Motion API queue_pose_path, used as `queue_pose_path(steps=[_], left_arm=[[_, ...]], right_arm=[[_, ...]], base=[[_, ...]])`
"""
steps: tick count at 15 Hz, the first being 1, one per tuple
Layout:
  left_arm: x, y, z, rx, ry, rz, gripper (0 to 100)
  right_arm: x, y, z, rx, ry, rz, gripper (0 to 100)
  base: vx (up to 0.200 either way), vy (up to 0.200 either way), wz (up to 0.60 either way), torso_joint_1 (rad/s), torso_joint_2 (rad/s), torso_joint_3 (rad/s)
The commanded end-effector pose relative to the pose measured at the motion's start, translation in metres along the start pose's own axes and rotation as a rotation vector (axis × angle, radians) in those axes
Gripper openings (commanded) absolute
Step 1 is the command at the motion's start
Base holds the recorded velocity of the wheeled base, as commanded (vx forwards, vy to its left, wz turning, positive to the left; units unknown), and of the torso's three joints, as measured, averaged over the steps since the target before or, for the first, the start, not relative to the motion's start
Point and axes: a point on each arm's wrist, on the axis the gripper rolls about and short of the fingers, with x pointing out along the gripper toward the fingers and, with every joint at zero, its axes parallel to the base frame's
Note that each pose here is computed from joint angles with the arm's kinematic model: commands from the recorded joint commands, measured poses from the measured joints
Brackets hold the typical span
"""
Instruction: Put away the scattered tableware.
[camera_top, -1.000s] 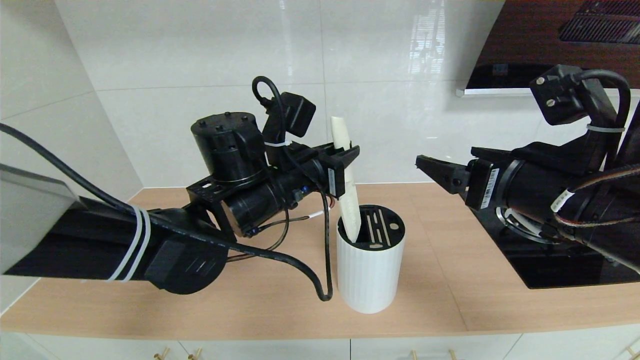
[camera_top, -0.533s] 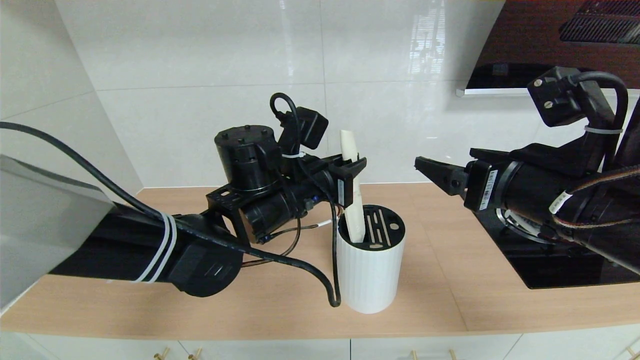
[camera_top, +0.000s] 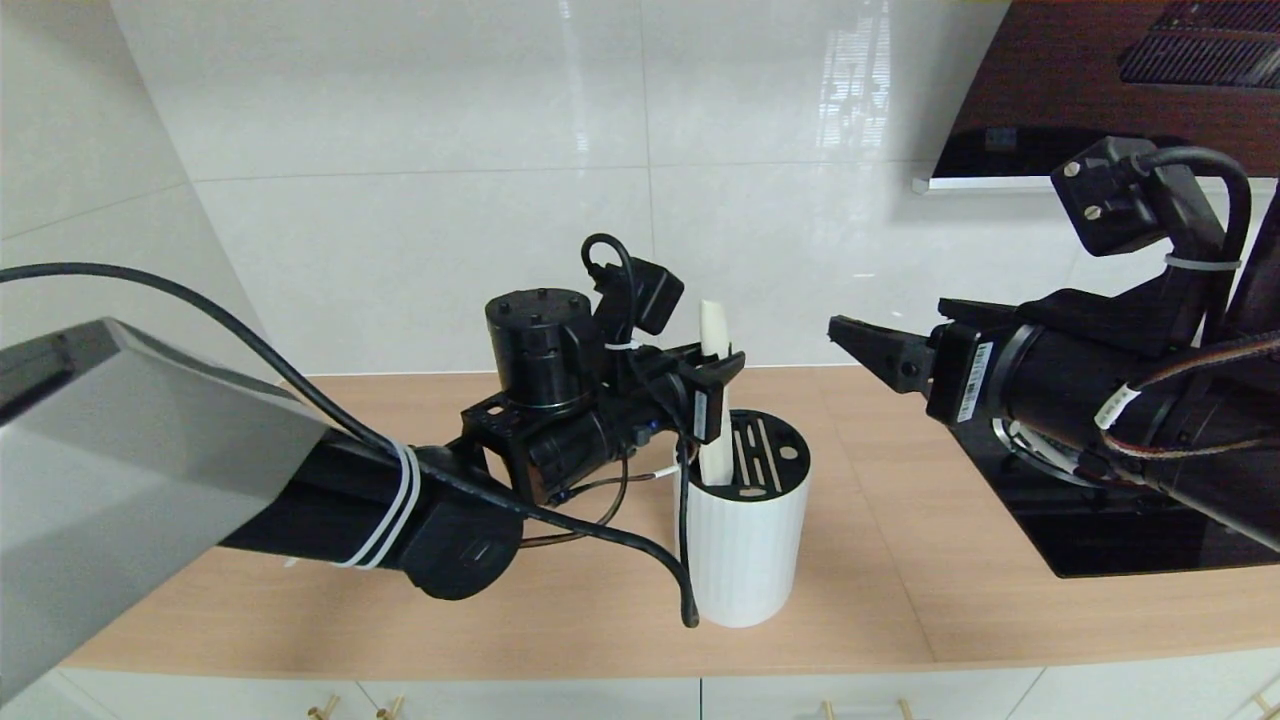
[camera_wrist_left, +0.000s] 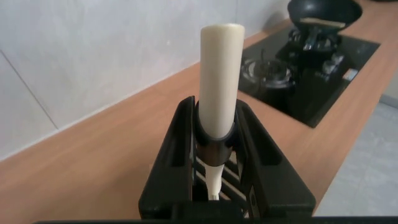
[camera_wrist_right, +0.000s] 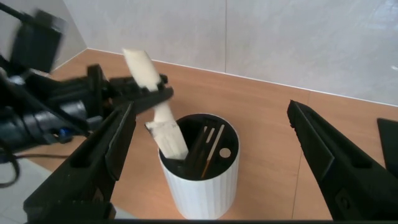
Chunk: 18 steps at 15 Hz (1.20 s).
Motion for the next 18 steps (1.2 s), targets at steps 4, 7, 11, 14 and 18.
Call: queue_pose_path(steps=[4,7,11,14,18], left_arm=[[0.015,0.002,-0.027,-0.012,0.057,0.009,0],[0.020,0.003,-0.040,-0.014,0.072,0.008,0],[0.028,0.002,-0.054,-0.016,0.090,0.011,0],[0.031,0.001,-0.059,-0.018,0.098,0.008,0],[0.032,0.002,-0.057,-0.014,0.072,0.032,0]], right_arm=[[0.002,0.000,-0.002,-0.002,0.007,0.000,100],[0.002,0.001,-0.003,-0.003,0.010,0.000,100],[0.003,0.001,-0.004,-0.004,0.013,-0.001,100],[0.004,0.001,-0.004,-0.005,0.016,-0.001,100],[0.004,0.001,-0.005,-0.005,0.018,-0.001,100]], base=[[0.000,0.000,0.00,0.000,0.00,0.000],[0.000,0.000,0.00,0.000,0.00,0.000],[0.000,0.000,0.00,0.000,0.00,0.000],[0.000,0.000,0.00,0.000,0.00,0.000],[0.000,0.000,0.00,0.000,0.00,0.000]])
